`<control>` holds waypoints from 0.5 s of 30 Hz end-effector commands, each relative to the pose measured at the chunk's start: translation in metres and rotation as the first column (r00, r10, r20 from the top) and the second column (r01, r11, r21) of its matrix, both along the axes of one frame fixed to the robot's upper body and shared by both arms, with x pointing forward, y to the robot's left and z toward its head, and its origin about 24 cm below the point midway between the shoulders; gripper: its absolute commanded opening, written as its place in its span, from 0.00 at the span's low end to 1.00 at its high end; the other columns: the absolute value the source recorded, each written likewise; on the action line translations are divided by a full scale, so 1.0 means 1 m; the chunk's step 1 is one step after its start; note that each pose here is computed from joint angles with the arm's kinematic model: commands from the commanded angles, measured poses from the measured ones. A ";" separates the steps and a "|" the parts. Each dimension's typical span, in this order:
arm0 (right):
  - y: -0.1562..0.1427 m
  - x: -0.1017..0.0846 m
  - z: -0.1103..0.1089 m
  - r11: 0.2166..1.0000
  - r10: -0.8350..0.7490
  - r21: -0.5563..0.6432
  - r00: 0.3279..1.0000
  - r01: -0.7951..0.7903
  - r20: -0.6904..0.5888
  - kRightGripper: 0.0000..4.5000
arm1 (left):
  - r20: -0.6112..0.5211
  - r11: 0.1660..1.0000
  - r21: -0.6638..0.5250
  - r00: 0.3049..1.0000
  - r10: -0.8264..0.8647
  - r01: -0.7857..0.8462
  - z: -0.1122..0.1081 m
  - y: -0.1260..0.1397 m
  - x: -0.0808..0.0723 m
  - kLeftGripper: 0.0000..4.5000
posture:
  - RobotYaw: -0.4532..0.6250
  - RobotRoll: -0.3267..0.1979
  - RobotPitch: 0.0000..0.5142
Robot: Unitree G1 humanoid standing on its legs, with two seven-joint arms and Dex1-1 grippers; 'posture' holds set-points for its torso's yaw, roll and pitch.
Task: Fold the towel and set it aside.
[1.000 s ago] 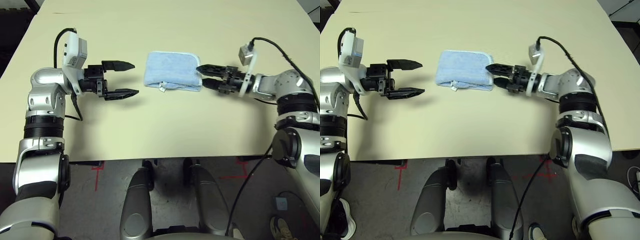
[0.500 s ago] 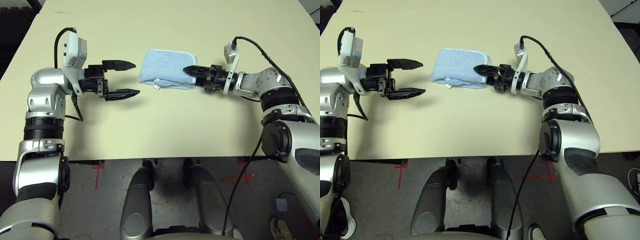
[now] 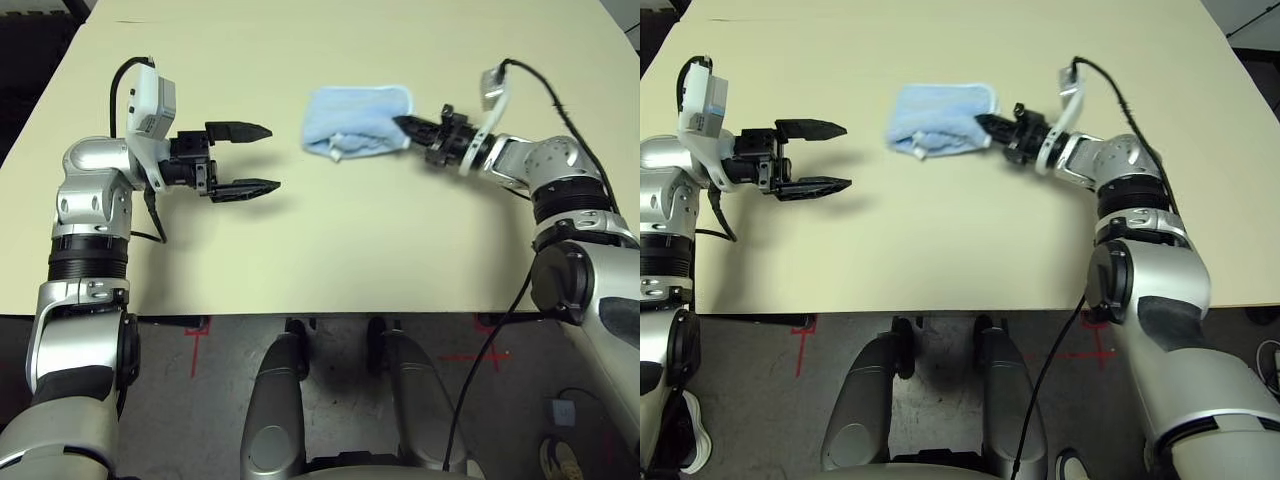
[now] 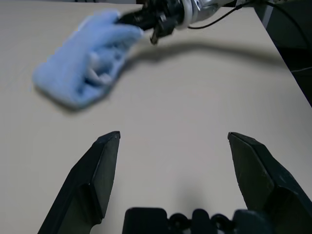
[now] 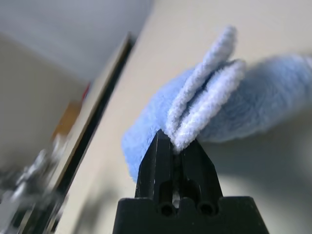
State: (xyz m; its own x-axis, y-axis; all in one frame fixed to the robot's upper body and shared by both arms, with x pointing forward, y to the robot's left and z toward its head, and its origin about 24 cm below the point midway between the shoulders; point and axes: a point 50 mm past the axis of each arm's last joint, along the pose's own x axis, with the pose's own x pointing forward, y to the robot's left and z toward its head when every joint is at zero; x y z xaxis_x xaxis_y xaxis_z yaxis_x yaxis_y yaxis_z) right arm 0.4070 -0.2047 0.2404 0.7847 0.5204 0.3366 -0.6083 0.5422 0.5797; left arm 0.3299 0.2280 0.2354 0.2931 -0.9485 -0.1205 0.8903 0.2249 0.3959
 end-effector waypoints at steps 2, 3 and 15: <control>-0.033 0.002 0.014 0.954 -0.295 0.085 0.951 0.288 0.088 0.01 | 0.004 1.000 -0.009 1.000 -0.003 0.003 0.000 -0.005 0.002 1.00 | 0.36 0.62 0.55; -0.038 0.002 0.013 0.937 -0.346 0.090 0.935 0.338 0.083 0.01 | 0.005 1.000 -0.013 1.000 -0.004 0.004 0.001 -0.006 0.003 1.00 | 0.35 0.62 0.54; -0.080 -0.007 -0.013 0.756 -0.644 0.131 0.764 0.641 -0.023 0.01 | 0.003 1.000 -0.011 1.000 -0.010 0.010 0.003 -0.008 0.004 1.00 | 0.35 0.62 0.55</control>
State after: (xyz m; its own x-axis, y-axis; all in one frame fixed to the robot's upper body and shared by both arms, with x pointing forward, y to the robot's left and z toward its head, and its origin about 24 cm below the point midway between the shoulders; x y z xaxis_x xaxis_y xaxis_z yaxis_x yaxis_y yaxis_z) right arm 0.4052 -0.2719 0.2361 0.9102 -0.0912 0.4040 -0.2120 0.7354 0.6436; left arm 0.3336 0.2212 0.2414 0.2986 -0.9493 -0.0981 0.8807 0.2344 0.4116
